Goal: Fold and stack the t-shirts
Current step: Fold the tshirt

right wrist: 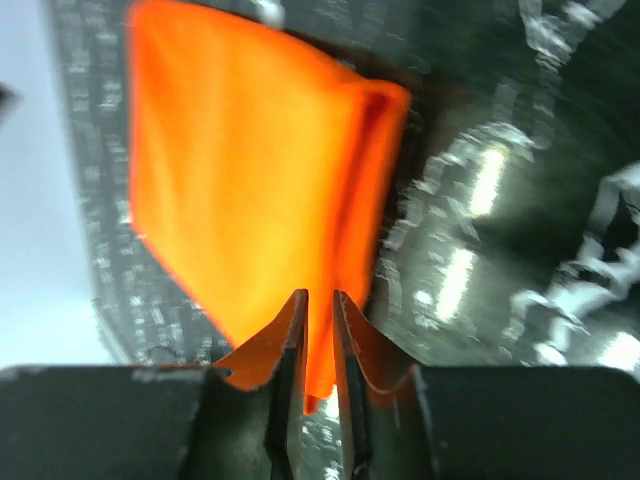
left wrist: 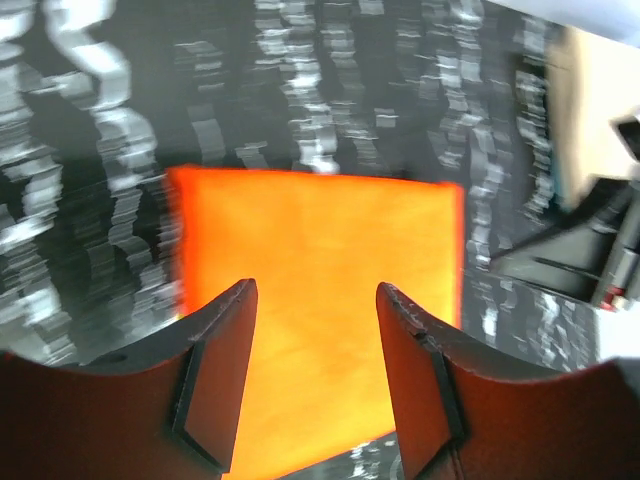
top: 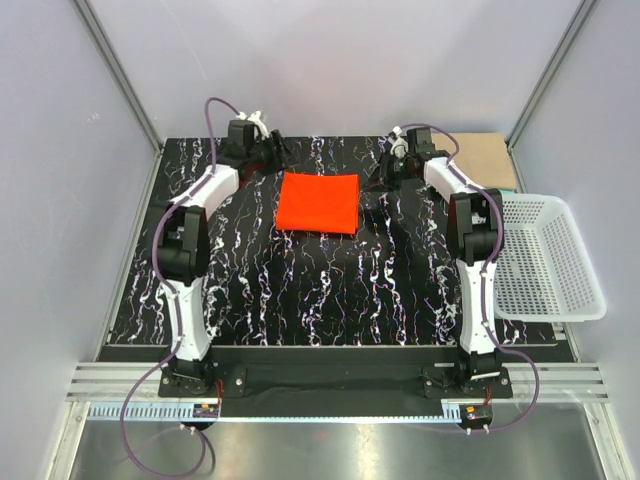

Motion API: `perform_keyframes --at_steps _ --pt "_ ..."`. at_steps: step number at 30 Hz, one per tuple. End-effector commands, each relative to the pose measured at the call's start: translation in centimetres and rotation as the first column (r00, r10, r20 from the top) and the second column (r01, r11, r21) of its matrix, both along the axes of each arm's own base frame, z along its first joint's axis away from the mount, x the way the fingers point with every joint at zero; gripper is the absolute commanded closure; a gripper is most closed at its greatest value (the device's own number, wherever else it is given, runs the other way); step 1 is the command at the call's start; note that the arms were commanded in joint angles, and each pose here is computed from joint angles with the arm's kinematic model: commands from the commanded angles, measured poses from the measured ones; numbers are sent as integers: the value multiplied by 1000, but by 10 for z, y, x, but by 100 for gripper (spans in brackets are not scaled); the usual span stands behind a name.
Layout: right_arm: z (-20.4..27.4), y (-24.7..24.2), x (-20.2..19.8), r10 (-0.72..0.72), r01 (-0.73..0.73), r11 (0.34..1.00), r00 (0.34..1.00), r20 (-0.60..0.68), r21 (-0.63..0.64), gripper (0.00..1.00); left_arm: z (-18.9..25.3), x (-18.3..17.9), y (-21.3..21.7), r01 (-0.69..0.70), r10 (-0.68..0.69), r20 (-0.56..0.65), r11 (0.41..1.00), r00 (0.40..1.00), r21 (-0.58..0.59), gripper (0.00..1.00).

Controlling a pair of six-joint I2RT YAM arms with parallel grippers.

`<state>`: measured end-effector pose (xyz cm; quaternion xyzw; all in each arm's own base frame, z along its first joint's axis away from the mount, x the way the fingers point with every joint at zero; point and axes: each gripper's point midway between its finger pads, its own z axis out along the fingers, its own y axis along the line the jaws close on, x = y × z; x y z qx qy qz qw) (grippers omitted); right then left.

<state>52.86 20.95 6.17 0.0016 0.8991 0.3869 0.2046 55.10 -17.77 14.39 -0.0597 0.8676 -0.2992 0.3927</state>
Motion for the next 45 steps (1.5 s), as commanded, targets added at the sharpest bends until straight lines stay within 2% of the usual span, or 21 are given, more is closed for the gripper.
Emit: perform_keyframes --at_steps 1,6,8,9,11,12,16,20,21,23,24,26,30,34,39,42,45 --pt "60 28 8 66 -93 980 986 155 173 78 -4 7 -26 86 -80 64 993 995 -84 44" --pt "22 44 33 64 -95 950 992 111 298 78 -70 16 -24 59 -63 -50 994 997 -89 44" --pt "26 52 44 59 -93 926 993 103 366 78 -75 26 -23 50 -54 -30 993 998 -104 44" --pt "7 52 49 56 -83 922 995 81 377 77 -87 28 -22 46 -53 -56 992 997 -116 43" --pt "1 48 59 20 -39 920 998 53 390 77 -84 36 -22 50 -56 -46 991 997 -126 43" --pt "3 47 67 4 -42 917 995 96 397 77 -86 39 -20 45 -51 -48 991 998 -126 43" --pt "12 34 83 -58 10 928 991 119 373 75 -64 48 -17 50 -53 -14 987 999 -152 42" --pt "29 19 79 -75 27 951 986 146 307 55 -17 43 -17 83 -76 42 976 996 -201 40" --pt "52 15 78 -87 29 954 979 184 299 45 8 39 -16 94 -79 81 976 994 -197 40" --pt "51 8 73 -112 61 965 975 191 254 34 19 31 -11 82 -67 88 980 994 -180 38" --pt "62 6 69 -117 69 968 975 191 242 30 27 19 -11 84 -72 74 981 995 -177 38" --pt "51 1 63 -146 113 971 978 149 210 28 31 8 -10 81 -69 73 982 995 -168 38" --pt "36 -6 50 -213 200 963 975 59 181 24 17 -20 -10 74 -69 40 989 997 -130 37" --pt "16 -2 42 -246 240 958 969 26 158 15 -31 -42 1 19 -24 -56 996 998 -85 37" --pt "0 12 45 -223 219 969 974 28 119 12 -94 -56 18 -65 65 -204 998 977 6 38" --pt "-10 18 43 -204 203 974 979 4 100 13 -112 -68 25 -103 109 -267 994 958 36 39" --pt "-12 22 36 -182 181 978 983 -2 103 14 -101 -78 25 -115 122 -274 993 954 40 39"
